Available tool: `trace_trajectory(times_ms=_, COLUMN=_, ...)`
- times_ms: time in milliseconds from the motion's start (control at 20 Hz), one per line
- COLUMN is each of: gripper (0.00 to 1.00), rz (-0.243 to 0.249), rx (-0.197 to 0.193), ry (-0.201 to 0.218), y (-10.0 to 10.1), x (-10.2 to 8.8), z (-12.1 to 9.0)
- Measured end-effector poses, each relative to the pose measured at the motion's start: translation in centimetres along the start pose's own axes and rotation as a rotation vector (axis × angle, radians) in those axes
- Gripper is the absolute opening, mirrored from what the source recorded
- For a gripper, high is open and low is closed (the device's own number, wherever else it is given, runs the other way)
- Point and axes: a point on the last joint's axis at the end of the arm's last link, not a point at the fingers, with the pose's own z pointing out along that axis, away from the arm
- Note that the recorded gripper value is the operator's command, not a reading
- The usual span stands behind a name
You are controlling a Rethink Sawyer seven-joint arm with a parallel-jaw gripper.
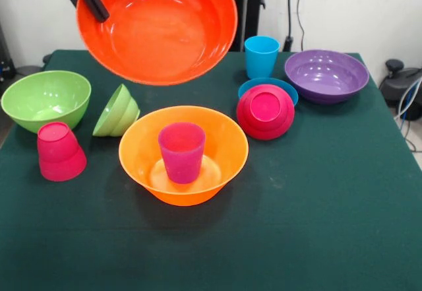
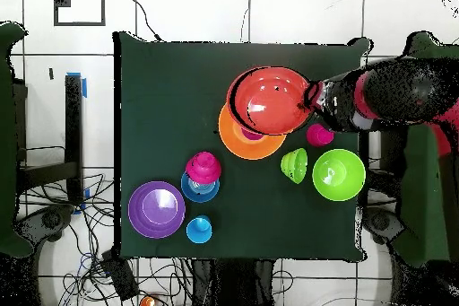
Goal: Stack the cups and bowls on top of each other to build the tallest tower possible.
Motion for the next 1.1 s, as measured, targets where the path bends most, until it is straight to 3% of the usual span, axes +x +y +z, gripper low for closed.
trace_trajectory(times_ms=450, gripper=0.00, rz=0.042, rx=0.093, ry=0.031, y=-2.8, x=0.6, z=2.5)
trace_trajectory(times_ms=800, gripper=0.00, rz=0.050, rx=0.120, ry=0.052, y=-2.9, x=1.0, z=3.6)
trace_trajectory(times_ms=1100, gripper=0.00, rz=0.047, rx=0.150, ry=0.109, y=-2.2, x=1.8, z=4.5)
